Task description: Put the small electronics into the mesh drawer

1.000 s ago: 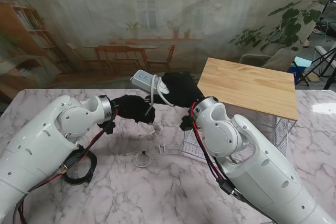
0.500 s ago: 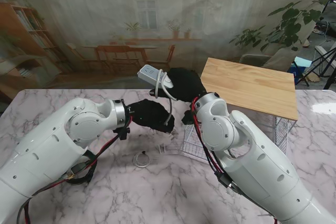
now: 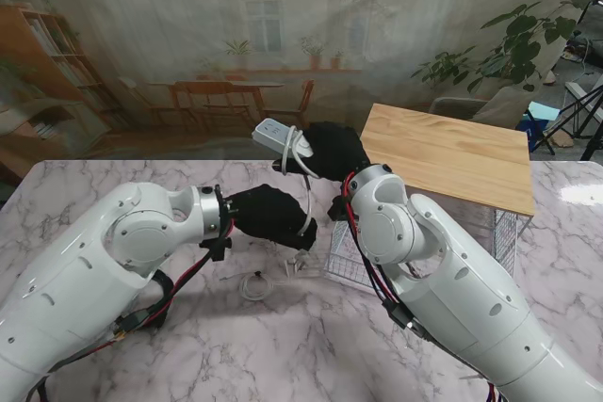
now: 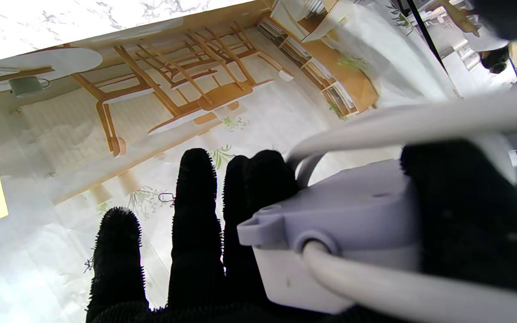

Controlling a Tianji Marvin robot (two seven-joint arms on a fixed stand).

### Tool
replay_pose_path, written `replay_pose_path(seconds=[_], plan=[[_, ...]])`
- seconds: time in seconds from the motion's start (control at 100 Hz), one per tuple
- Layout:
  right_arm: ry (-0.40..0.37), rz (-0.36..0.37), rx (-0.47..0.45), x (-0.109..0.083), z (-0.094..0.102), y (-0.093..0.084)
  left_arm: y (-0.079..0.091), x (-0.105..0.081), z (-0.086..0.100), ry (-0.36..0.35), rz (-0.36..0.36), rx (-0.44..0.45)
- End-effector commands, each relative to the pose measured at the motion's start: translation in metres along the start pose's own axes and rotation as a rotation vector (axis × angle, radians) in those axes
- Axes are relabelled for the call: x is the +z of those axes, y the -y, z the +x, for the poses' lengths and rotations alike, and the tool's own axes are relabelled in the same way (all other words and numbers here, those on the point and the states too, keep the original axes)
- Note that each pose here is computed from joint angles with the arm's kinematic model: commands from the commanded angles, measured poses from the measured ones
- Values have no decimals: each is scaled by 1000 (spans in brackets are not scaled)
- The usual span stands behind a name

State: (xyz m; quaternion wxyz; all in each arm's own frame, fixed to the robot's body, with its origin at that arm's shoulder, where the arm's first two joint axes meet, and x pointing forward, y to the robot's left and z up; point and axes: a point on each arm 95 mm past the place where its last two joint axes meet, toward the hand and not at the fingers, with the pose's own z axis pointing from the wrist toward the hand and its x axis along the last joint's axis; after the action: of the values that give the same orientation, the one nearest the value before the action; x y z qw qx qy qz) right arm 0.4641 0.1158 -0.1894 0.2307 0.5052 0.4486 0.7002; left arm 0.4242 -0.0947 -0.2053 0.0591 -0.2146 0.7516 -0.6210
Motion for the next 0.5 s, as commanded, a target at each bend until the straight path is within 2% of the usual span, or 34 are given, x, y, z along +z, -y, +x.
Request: replay_pose_path(seconds=[0.0, 0.15, 0.26, 0.38, 0.49], plan=[[8, -5, -7, 1, -2, 0, 0, -5, 9, -15, -11, 21], [9, 13, -22, 1, -6, 7, 10, -31, 12, 10, 30, 80], [10, 34, -31, 2, -8, 14, 20, -47, 14, 26, 47, 168], [12, 55, -34, 4, -9, 19, 35, -58, 16, 46, 80, 249], [10, 72, -34, 3, -9, 24, 50, -65, 14, 77, 119, 284]])
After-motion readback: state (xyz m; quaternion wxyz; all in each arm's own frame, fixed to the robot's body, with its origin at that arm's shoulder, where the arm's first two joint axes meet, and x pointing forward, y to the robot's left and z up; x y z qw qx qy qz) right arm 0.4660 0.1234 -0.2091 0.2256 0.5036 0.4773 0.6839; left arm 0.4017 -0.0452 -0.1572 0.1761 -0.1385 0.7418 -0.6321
